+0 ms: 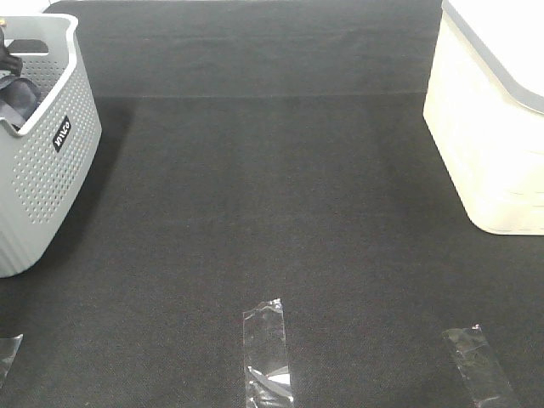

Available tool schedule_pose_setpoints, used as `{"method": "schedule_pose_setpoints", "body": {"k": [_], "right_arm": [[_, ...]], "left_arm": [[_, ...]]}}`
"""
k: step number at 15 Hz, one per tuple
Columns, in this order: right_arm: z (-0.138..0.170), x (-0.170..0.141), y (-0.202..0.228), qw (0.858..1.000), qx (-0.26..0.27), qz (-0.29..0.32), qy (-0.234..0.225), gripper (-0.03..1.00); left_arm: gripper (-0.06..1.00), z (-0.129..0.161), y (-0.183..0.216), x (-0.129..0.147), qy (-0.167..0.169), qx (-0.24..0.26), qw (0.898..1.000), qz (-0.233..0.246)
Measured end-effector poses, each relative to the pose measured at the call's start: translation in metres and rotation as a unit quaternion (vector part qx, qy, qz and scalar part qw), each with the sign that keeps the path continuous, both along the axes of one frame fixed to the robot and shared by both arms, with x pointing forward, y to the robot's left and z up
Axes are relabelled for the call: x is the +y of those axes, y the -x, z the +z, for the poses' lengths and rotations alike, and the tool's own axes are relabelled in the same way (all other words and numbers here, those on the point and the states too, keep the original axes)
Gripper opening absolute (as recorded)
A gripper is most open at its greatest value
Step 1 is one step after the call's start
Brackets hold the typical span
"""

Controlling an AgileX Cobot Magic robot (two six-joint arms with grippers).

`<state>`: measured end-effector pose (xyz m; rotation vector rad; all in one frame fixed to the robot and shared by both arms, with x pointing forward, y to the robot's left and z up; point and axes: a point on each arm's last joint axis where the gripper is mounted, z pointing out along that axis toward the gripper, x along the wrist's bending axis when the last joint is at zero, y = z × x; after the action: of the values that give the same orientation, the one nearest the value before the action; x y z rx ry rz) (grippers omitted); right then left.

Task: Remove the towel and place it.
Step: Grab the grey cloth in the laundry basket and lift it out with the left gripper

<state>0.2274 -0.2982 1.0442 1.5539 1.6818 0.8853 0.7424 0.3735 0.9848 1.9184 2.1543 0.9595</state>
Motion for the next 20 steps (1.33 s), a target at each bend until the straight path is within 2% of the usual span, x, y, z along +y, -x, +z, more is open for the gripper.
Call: {"method": "schedule_pose_setpoints", "body": {"k": [5,8,9,11,12,17,18,20], "right_arm": [[0.000,0.000,0.000,1.000,0.000,0.000,0.000,0.76],[0.000,0.000,0.000,1.000,0.000,0.000,0.000,0.76],[0.000,0.000,0.000,1.000,0.000,0.000,0.000,0.76],[0.000,0.000,0.000,1.000,0.000,0.000,0.000,0.76],[0.000,0.000,0.000,1.000,0.000,0.000,0.000,0.76],[0.000,0.000,0.000,1.000,0.000,0.000,0.000,0.76],[0.000,0.000,0.000,1.000,0.000,0.000,0.000,0.76],[0.000,0.000,0.000,1.000,0.000,0.000,0.000,0.76]], "left_arm": [[0.40,-0.006,-0.002,0.002,-0.016,0.004,1.000,-0.006],[0.22,-0.005,-0.003,0.002,-0.018,-0.001,1.000,-0.009],[0.22,-0.005,-0.003,0.002,-0.018,-0.001,1.000,-0.009],[0.04,-0.005,-0.003,0.002,-0.021,0.000,1.000,-0.013],[0.00,-0.005,-0.003,0.002,-0.024,0.002,1.000,-0.018],[0.00,0.002,-0.002,0.002,-0.030,0.001,0.999,-0.027],[0.00,0.008,-0.001,0.002,-0.031,-0.005,0.999,-0.026],[0.00,0.044,0.007,0.000,-0.025,-0.043,0.998,-0.025]]}}
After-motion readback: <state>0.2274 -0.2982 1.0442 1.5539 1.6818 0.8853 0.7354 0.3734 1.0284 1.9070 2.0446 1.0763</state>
